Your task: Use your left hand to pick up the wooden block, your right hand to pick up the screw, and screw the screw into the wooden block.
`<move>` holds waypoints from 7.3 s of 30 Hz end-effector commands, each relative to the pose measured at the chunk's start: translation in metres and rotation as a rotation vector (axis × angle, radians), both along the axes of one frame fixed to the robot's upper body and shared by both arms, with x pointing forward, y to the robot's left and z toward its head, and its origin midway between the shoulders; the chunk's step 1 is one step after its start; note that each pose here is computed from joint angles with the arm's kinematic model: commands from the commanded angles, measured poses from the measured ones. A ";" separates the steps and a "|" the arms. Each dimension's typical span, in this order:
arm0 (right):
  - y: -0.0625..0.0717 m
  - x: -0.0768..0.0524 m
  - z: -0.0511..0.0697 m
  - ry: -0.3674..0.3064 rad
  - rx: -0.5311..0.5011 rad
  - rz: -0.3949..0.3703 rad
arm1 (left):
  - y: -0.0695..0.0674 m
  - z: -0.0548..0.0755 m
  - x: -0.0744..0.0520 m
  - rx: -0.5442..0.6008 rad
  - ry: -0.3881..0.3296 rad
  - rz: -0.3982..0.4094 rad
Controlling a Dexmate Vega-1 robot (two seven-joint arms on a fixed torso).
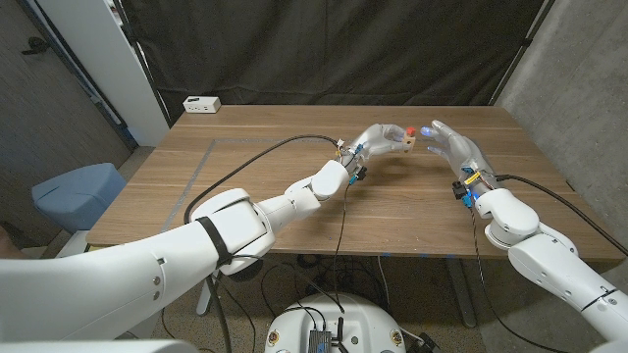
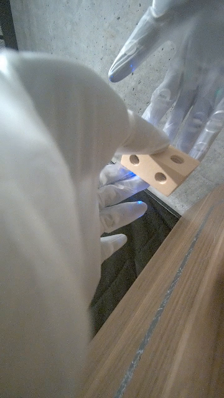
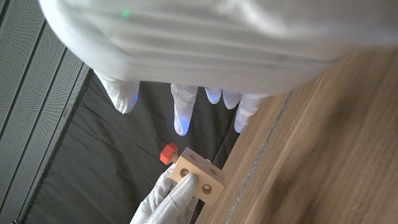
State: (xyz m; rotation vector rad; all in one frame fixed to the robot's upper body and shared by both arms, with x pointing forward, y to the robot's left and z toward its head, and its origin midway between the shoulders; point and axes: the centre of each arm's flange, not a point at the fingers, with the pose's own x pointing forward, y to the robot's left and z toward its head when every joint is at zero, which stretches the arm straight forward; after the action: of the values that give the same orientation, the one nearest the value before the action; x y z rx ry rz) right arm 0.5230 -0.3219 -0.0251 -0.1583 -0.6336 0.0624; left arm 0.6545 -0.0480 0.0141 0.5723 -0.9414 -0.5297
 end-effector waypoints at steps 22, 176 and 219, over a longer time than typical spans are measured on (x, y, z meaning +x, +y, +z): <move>0.002 0.012 0.009 0.024 -0.064 0.072 | -0.001 -0.001 -0.003 0.005 -0.011 -0.011; -0.009 -0.005 -0.001 0.043 -0.040 0.005 | 0.002 -0.001 0.000 0.010 0.001 -0.011; 0.001 0.006 0.010 0.041 -0.093 0.091 | 0.000 -0.005 -0.005 0.009 -0.015 -0.029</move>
State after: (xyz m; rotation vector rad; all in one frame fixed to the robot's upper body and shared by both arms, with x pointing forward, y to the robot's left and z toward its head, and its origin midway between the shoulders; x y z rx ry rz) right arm 0.5277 -0.3236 -0.0174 -0.2155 -0.5969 0.1628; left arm 0.6499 -0.0470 0.0094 0.5717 -0.9626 -0.5527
